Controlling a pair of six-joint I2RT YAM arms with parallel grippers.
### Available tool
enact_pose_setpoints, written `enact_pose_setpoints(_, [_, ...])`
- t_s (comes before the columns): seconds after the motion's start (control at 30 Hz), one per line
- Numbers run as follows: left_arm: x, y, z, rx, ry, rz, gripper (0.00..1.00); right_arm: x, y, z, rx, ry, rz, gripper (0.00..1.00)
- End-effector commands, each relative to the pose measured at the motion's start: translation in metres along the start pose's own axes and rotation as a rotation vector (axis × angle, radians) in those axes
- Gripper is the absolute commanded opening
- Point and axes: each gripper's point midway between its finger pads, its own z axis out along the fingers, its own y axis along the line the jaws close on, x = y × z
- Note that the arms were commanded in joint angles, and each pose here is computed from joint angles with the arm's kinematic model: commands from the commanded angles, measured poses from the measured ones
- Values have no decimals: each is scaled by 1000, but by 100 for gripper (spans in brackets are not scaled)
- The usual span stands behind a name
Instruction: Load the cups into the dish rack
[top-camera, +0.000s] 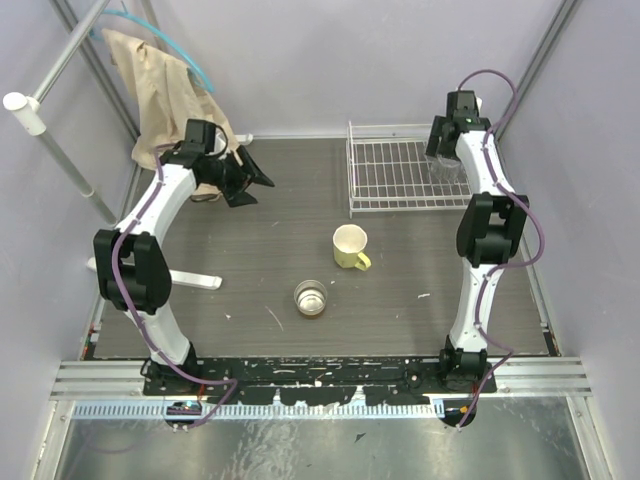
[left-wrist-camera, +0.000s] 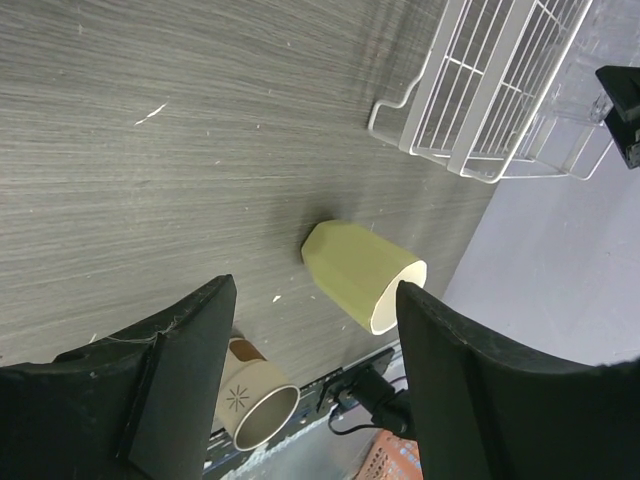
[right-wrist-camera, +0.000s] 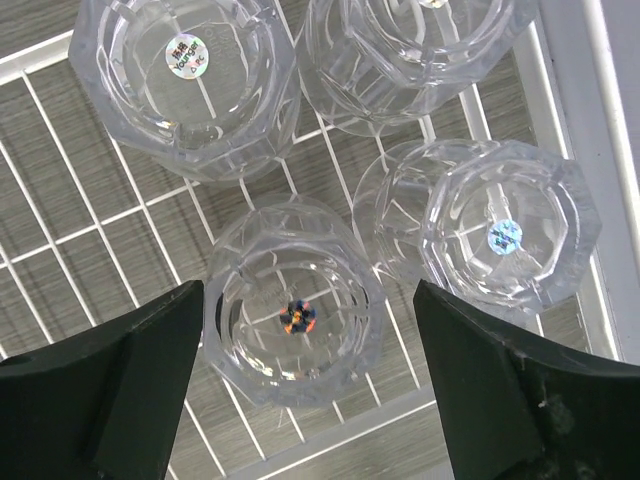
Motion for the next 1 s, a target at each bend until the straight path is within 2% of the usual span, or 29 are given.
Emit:
enact_pose_setpoints(0.0, [5,-8,-5,4,4,43,73,-50,-12,-58,2,-160,58,91])
enact_pose_setpoints(0.2, [30,-22,-2,-35,38,142,67,-63,-12,-93,-28,-214,74,91])
enact_pose_setpoints(0.33, [56,-37,-2,-140,61,300,65,-71,-15,-124,-42,-262,84,91])
enact_pose_setpoints(0.43, [75,-45,4,-191,96,367,61,-70,-17,-144,-53,-283,93,91])
enact_pose_setpoints(0.67, [119,-50,19,-226,169,336,47,-62,-14,-193,-144,-306,140,91])
enact_pose_setpoints(0.97, [137,-56,45,-235,193,274,47,-35,-10,-233,-260,-297,174,91])
